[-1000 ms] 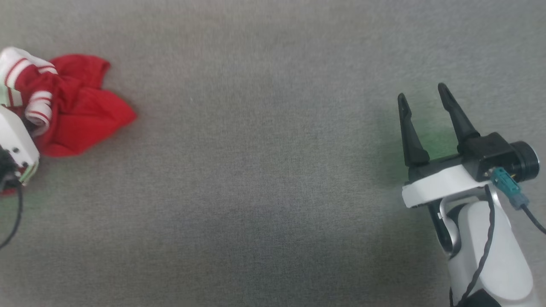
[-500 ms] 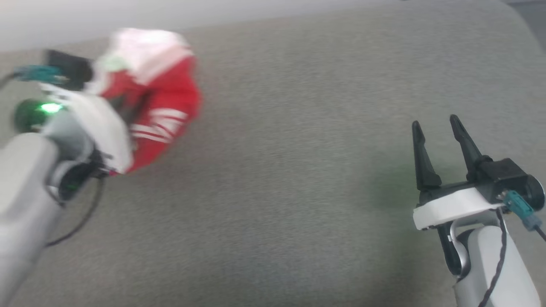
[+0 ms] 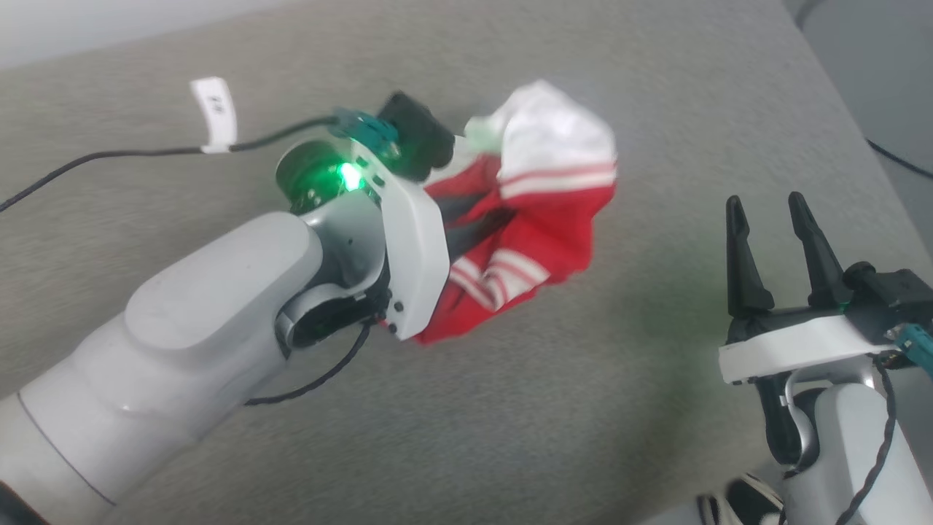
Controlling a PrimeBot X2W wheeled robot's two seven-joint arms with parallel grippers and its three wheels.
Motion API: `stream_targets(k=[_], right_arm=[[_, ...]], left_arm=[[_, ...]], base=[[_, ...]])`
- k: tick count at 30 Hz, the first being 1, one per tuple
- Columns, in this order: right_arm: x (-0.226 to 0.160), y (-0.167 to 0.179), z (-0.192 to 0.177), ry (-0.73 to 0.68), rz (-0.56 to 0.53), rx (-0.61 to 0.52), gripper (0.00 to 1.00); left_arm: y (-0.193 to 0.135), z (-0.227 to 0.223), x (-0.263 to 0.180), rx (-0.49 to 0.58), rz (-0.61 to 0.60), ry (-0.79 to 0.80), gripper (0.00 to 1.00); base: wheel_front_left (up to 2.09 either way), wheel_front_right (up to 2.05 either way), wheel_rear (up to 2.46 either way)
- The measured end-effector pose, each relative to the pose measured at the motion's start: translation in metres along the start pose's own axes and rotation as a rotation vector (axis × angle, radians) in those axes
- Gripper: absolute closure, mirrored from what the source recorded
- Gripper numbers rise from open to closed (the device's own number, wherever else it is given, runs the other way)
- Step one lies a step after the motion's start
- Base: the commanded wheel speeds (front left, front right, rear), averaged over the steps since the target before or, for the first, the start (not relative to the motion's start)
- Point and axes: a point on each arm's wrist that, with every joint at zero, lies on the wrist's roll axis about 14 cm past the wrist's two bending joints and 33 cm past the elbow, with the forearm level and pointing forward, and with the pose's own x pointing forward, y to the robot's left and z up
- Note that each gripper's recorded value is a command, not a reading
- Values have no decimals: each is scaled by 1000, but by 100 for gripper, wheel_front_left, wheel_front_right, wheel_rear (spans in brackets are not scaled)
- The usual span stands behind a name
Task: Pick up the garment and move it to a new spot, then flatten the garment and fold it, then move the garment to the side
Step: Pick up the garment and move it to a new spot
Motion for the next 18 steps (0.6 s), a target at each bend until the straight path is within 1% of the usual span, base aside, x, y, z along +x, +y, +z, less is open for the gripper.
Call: stream_targets(k=[4,7,9,13,14,15,16,18], right_arm=[[-6,-19,-1,12,-58,8,0],[-12,-31,-5,28,-97,15,0],[-15,-37,-8,40,-117,15,0],[-19,-45,-14,64,-145,18,0],[-20,-47,-16,70,-151,18,0],[-20,-48,-17,75,-155,17,0],[-20,-49,-18,77,-159,17,0],[-21,-51,-19,82,-166,12,0]], left_arm=[[2,-44,20,-37,-50,155,100],[25,-67,23,-29,-22,249,100],[36,-82,26,-62,-14,301,100],[46,-100,32,-49,-25,404,100],[47,-104,34,-51,-32,422,97],[49,-107,36,-52,-35,434,91],[50,-110,37,-42,-38,449,77],[50,-113,39,7,-42,476,59]], base=[[0,0,0],[0,0,0],[0,0,0],[0,0,0],[0,0,0],[0,0,0],[0,0,0],[0,0,0]])
